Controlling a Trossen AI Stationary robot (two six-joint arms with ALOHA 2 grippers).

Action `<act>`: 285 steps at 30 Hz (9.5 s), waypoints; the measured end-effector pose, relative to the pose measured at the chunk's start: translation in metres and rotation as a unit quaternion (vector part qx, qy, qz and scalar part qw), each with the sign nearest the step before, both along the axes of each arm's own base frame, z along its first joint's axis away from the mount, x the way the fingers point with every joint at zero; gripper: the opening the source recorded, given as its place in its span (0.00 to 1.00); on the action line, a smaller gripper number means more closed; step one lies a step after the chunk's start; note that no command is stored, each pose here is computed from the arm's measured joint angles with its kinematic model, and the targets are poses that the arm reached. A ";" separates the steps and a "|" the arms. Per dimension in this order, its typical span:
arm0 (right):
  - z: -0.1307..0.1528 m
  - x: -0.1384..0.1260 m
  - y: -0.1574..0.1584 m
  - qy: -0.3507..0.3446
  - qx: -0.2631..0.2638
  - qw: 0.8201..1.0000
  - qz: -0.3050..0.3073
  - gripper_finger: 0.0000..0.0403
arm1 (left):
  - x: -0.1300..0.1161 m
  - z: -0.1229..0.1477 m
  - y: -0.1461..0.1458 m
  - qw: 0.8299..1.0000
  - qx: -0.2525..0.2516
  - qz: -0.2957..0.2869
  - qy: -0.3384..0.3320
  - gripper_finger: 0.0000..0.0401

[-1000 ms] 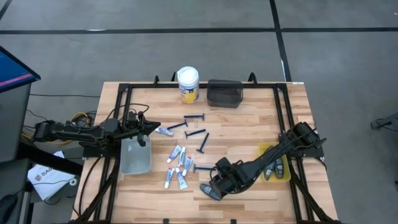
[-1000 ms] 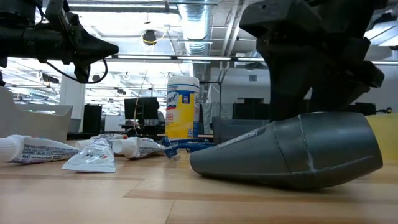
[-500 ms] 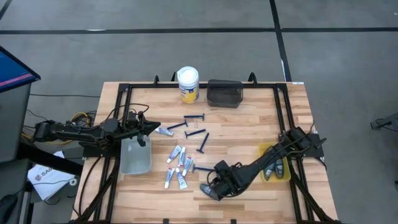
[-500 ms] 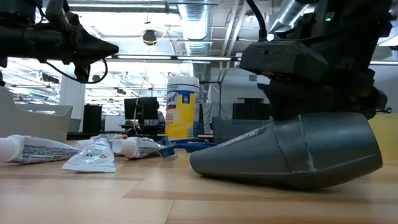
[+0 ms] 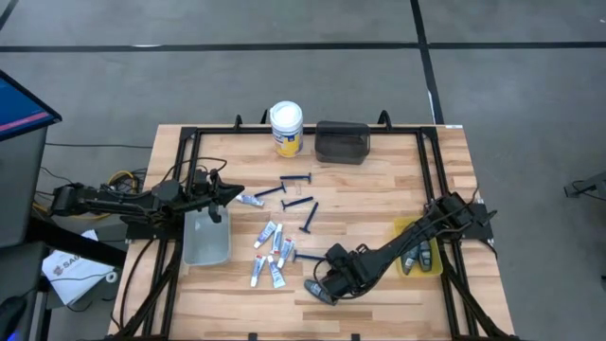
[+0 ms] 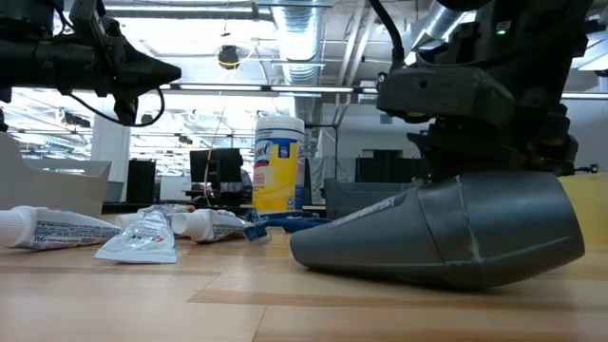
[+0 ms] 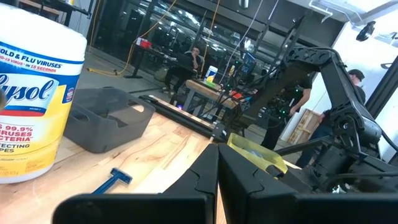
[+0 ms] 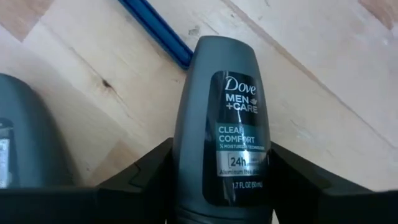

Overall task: Pick & Place Travel size toiletries
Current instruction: Put the black deodorant into the yellow bin, then put the blue razor into the black bin

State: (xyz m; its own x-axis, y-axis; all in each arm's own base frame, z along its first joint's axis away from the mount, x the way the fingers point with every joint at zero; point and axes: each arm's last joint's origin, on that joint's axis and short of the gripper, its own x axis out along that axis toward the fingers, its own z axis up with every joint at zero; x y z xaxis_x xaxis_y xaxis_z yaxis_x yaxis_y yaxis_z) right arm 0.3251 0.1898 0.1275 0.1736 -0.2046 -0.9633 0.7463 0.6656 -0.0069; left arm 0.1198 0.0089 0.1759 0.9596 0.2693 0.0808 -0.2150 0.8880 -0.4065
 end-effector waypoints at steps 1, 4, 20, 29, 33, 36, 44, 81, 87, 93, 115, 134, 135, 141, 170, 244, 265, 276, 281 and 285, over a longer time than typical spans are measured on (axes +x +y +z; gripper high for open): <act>0.001 -0.002 -0.001 0.007 -0.003 1.000 0.000 0.49 | 0.000 0.000 0.000 1.000 0.000 0.000 0.000 0.00; 0.008 -0.011 -0.007 0.037 -0.027 0.999 -0.001 0.49 | 0.000 0.000 0.000 1.000 0.000 0.000 0.000 0.00; 0.114 -0.103 -0.041 0.040 -0.151 0.976 -0.149 0.49 | 0.000 0.001 0.000 1.000 0.000 0.000 -0.004 0.00; 0.092 -0.154 -0.045 0.056 -0.149 0.954 -0.254 0.49 | 0.000 0.002 0.000 1.000 0.000 0.000 -0.009 0.00; 0.080 -0.158 -0.042 0.059 -0.125 0.954 -0.265 0.49 | 0.000 0.002 0.000 1.000 0.000 0.000 -0.010 0.00; 0.076 -0.158 -0.041 0.058 -0.114 0.955 -0.266 0.49 | 0.000 0.002 0.000 1.000 0.000 0.000 -0.010 0.00; 0.063 -0.160 -0.044 0.070 -0.101 0.954 -0.275 0.57 | 0.000 0.002 0.000 1.000 0.000 0.000 -0.011 0.00; 0.108 -0.034 0.000 -0.250 0.003 0.953 0.173 0.59 | 0.000 0.003 0.000 1.000 0.000 0.000 -0.014 0.00; 0.089 0.005 0.031 -0.204 -0.050 0.933 0.292 0.61 | 0.000 0.003 0.000 1.000 0.000 0.000 -0.015 0.00; 0.070 0.027 0.053 -0.113 -0.083 0.933 0.332 0.71 | 0.000 0.004 0.000 1.000 0.000 0.000 -0.019 0.00; 0.020 0.046 0.057 -0.013 -0.046 0.947 0.317 0.92 | 0.000 0.004 0.000 1.000 0.000 0.000 -0.022 0.00; 0.005 0.050 0.057 0.009 -0.008 0.942 0.334 0.49 | -0.001 0.005 0.000 1.000 0.000 0.000 -0.026 0.00; 0.005 0.050 0.058 0.008 -0.009 0.941 0.338 0.49 | -0.001 0.005 0.000 1.000 0.000 0.000 -0.026 0.00; 0.013 0.044 0.057 0.016 -0.035 0.931 0.362 0.49 | -0.001 0.005 0.000 1.000 0.000 0.000 -0.028 0.00; 0.107 -0.171 0.000 0.122 -0.142 0.977 0.101 0.49 | -0.001 0.006 0.000 0.999 0.001 0.000 -0.033 0.00; 0.180 -0.113 0.017 -0.106 -0.146 0.969 0.167 0.60 | -0.001 0.007 0.000 0.999 0.001 0.000 -0.036 0.00; 0.087 0.064 -0.034 -0.100 -0.136 0.890 0.423 0.60 | -0.001 0.007 0.000 0.999 0.000 0.000 -0.036 0.00; 0.045 0.100 -0.076 -0.099 -0.117 0.896 0.417 0.57 | -0.001 0.007 0.000 0.999 0.000 0.000 -0.036 0.00; 0.035 0.091 -0.078 -0.146 -0.067 0.884 0.439 0.51 | -0.001 0.007 0.000 0.999 0.001 0.000 -0.036 0.00; 0.020 0.073 -0.067 -0.165 -0.070 0.876 0.448 0.47 | -0.001 0.007 0.000 0.999 0.001 0.000 -0.036 0.00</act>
State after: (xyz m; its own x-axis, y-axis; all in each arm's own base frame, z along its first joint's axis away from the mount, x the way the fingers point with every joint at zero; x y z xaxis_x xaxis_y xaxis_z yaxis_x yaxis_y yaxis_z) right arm 0.3977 0.1231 0.1475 0.5897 0.0440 -0.8064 -0.0979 0.9950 -0.0173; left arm 0.1189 0.0089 0.1828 0.9512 0.2692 0.1508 -0.1849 0.8884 -0.4202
